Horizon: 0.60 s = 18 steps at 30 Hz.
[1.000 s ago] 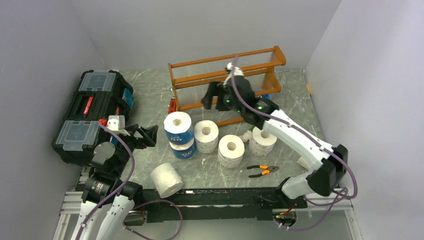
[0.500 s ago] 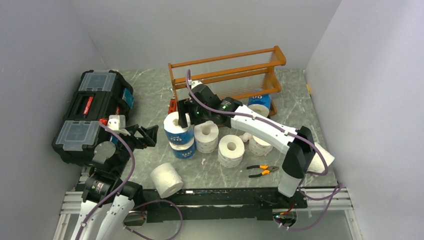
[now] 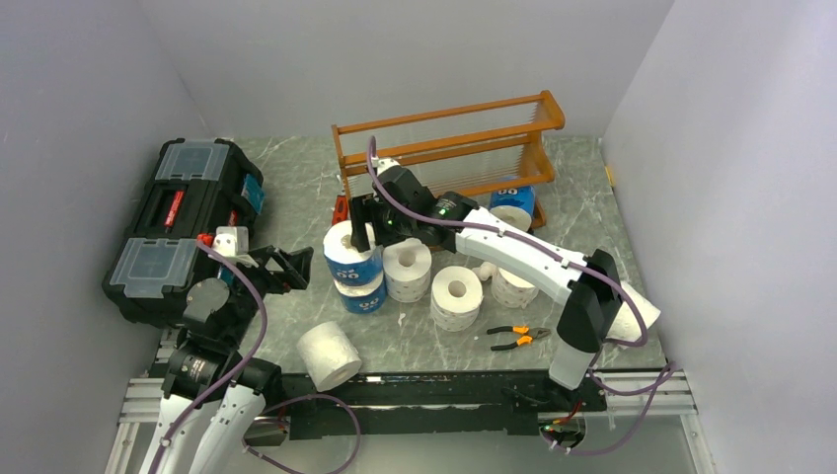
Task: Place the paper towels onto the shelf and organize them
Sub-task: Pick up the paper towel from the center of the board.
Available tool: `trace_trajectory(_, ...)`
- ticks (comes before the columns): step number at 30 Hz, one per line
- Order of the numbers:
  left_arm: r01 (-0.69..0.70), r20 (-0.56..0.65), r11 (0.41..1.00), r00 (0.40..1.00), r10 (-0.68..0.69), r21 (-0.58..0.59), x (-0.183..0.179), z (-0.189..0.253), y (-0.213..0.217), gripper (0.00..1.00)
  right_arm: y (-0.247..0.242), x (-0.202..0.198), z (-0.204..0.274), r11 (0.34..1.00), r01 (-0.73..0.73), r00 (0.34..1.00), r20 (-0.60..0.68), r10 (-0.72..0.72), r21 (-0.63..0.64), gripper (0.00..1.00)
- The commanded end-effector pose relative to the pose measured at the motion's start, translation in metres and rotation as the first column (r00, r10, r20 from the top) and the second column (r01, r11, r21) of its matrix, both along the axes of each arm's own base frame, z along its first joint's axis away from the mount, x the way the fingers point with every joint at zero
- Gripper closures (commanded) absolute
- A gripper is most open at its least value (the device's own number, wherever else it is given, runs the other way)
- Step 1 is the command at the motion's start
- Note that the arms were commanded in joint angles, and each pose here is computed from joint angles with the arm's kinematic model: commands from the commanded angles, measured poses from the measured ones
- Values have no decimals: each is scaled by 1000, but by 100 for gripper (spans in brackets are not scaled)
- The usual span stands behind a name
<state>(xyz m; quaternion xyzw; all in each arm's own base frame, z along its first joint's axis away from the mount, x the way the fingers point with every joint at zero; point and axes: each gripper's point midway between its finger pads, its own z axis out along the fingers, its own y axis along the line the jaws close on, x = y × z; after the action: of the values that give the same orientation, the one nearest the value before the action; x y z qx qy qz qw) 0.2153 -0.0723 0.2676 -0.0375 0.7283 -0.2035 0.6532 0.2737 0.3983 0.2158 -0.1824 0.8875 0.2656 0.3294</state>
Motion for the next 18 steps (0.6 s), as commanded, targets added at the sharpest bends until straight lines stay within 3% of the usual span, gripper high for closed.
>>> trace_trajectory(1, 13, 21, 1000, 1000, -13, -9, -2, 8, -2, 1, 8, 8, 38, 996, 21, 998, 63, -26, 83, 18)
trace_trajectory(6, 13, 24, 1000, 1000, -13, -11, -2, 9, -2, 1, 14, 11, 33, 996, 22, 998, 49, -26, 82, 18)
trace_trajectory(18, 15, 23, 1000, 1000, -15, -9, -2, 9, -2, 1, 15, 9, 7, 1000, 14, 1000, 7, -14, 26, 33)
